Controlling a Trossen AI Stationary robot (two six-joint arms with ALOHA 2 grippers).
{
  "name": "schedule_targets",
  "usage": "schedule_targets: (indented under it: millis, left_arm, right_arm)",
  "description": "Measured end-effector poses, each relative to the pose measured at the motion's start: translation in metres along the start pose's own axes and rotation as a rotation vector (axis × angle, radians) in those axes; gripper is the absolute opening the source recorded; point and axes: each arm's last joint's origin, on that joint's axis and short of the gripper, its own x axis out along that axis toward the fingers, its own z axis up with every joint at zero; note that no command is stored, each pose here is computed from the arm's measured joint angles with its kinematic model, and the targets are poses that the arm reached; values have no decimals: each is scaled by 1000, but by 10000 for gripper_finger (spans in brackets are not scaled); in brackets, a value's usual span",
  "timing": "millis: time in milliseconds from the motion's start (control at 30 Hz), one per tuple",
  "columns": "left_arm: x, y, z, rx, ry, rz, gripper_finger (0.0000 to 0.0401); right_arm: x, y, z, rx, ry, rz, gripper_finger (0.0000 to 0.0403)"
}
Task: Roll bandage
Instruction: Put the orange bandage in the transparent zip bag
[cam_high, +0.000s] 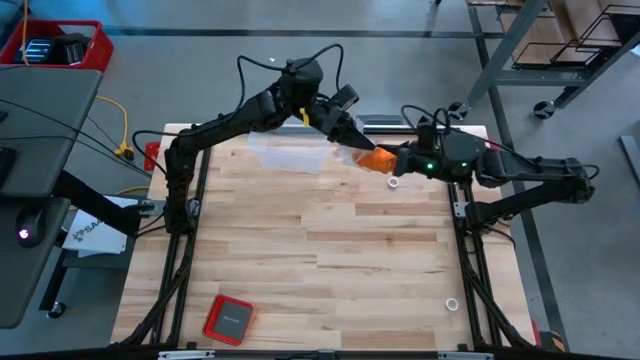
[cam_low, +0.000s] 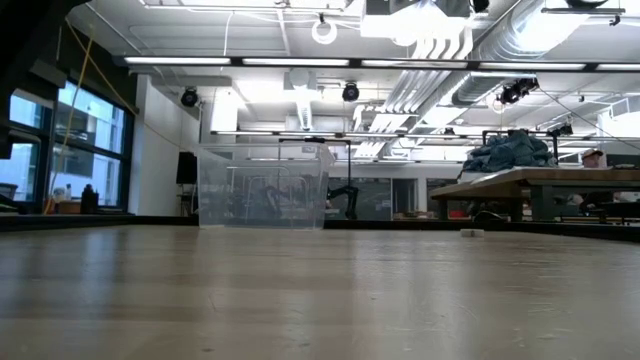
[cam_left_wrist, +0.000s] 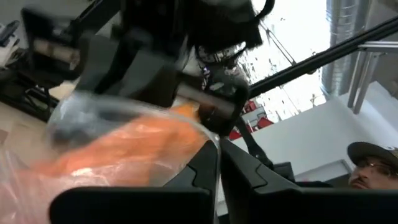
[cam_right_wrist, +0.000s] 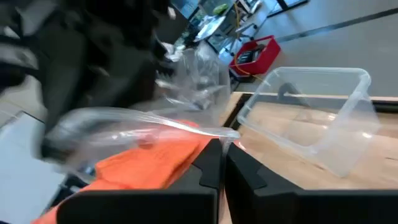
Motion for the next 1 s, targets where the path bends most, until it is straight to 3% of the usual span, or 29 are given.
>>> schedule_targets:
  millis: [367, 567, 667, 733, 800, 900, 1000]
  left_arm:
    - [-3, 6, 0, 124, -4, 55, 153]
    - [-8, 21, -9, 161, 80, 155, 199]
    - [-12, 36, -27, 180, 187, 338, 203]
    - [-10, 45, -46, 248, 294, 517, 204]
    - [-2, 56, -66, 302, 410, 627, 204]
    - [14, 72, -92, 316, 524, 644, 204]
    - [34, 88, -114, 338, 542, 614, 204]
  right_arm:
    - [-34, -12, 10, 92, 64, -19, 0]
    - [-39, -21, 3, 119, 175, -86, 0]
    - [-42, -34, -6, 128, 258, -216, 0]
    - [-42, -40, -11, 140, 287, -291, 0]
    - [-40, -44, -15, 132, 310, -347, 0]
    - [-31, -46, -20, 123, 386, -367, 0]
    - [-16, -50, -33, 92, 651, -350, 0]
